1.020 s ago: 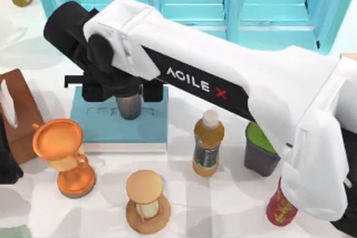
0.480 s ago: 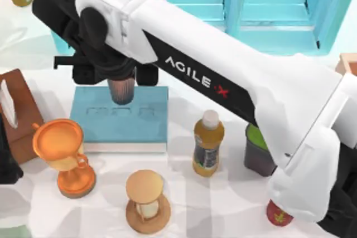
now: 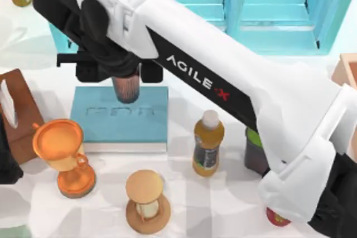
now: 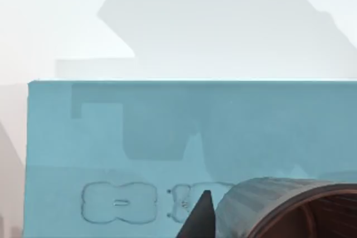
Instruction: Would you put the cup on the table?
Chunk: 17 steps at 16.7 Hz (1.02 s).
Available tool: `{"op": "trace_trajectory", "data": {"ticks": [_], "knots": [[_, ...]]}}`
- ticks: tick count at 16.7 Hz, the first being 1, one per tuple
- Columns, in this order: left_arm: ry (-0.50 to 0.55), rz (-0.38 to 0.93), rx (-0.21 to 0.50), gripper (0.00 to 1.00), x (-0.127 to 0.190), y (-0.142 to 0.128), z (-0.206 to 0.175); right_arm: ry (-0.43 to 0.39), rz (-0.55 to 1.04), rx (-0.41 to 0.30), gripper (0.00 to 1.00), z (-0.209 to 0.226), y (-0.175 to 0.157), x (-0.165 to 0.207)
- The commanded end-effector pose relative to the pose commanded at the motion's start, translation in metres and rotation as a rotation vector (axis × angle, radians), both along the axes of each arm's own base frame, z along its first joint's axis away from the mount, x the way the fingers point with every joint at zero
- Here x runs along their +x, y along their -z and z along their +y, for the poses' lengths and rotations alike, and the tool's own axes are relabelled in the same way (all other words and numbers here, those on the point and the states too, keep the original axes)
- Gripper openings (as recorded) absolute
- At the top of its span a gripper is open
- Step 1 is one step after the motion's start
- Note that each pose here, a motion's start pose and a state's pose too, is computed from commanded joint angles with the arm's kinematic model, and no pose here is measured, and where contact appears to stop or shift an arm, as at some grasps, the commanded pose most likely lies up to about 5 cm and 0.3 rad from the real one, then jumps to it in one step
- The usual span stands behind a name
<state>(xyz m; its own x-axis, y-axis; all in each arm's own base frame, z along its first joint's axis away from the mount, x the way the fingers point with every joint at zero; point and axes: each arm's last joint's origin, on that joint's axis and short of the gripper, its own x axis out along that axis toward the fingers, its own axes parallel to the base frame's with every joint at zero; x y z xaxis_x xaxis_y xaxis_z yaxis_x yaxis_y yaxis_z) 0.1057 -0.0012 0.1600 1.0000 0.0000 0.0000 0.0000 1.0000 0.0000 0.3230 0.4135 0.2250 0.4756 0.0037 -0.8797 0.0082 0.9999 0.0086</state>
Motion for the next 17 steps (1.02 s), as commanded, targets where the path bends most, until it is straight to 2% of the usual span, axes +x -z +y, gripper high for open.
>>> {"op": "trace_trajectory", "data": {"ticks": [8, 12, 17], "knots": [[0.0, 0.0, 0.0, 1.0, 0.0, 0.0, 0.0, -0.013, -0.02, 0.027, 0.0, -0.014, -0.022, 0.002], [0.0, 0.0, 0.0, 1.0, 0.0, 0.0, 0.0, -0.01, -0.016, 0.014, 0.0, -0.042, -0.029, 0.004], [0.0, 0.0, 0.0, 1.0, 0.0, 0.0, 0.0, -0.003, 0.006, -0.022, 0.0, -0.089, -0.02, -0.006]]}}
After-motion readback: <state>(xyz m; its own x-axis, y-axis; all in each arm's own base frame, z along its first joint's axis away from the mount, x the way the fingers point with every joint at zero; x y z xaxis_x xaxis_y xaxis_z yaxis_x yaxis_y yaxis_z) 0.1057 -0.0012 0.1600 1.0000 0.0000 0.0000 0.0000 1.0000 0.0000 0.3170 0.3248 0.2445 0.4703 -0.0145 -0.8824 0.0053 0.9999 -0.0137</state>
